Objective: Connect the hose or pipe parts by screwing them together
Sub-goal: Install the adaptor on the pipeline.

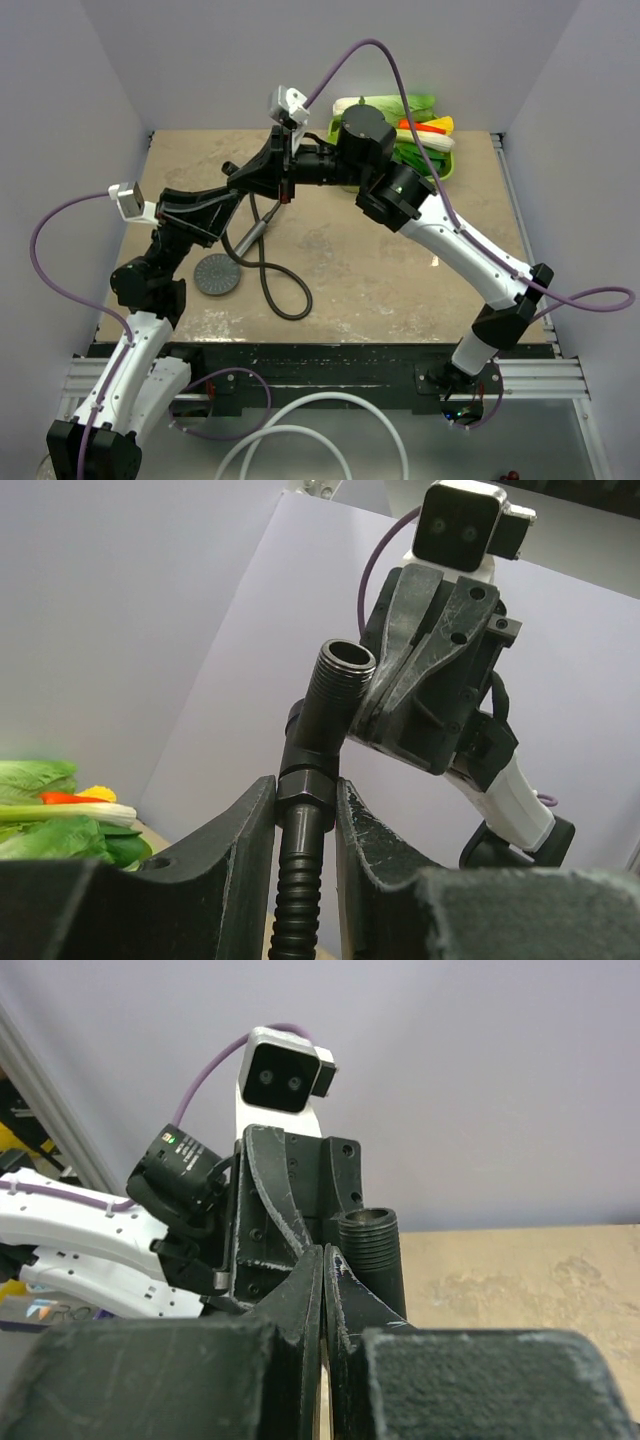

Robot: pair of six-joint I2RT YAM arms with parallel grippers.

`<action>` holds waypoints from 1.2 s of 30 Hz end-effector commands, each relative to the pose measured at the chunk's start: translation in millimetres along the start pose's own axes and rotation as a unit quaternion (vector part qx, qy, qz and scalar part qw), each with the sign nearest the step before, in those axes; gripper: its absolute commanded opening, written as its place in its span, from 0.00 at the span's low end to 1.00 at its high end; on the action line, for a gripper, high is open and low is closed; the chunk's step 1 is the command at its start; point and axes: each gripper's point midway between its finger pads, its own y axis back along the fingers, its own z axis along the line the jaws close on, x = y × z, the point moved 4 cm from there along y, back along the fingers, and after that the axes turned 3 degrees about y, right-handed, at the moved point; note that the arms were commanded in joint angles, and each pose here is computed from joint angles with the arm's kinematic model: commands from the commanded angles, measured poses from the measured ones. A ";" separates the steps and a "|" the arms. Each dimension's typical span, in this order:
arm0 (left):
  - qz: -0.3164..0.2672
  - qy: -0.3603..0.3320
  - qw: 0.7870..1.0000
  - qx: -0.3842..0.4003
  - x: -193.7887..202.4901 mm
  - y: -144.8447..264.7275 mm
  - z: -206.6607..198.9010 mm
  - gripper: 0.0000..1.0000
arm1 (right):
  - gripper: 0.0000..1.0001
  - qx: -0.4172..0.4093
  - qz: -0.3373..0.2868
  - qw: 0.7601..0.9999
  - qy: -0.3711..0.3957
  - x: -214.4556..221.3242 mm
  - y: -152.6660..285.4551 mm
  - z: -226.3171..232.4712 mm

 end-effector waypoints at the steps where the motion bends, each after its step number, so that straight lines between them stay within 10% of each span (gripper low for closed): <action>1: -0.020 -0.037 0.997 0.060 -14.6 -4.3 -30.7 0.00 | 0.00 0.081 -0.004 0.996 0.027 -22.6 1.8 -23.1; 17: 0.001 0.017 0.999 0.052 -5.5 -1.2 -29.4 0.00 | 0.00 0.177 -0.034 0.980 0.084 -55.9 30.8 -33.7; 36: 0.093 0.115 0.989 0.030 27.2 0.8 -19.9 0.00 | 0.00 -0.075 0.011 0.994 0.080 -36.6 44.0 -18.4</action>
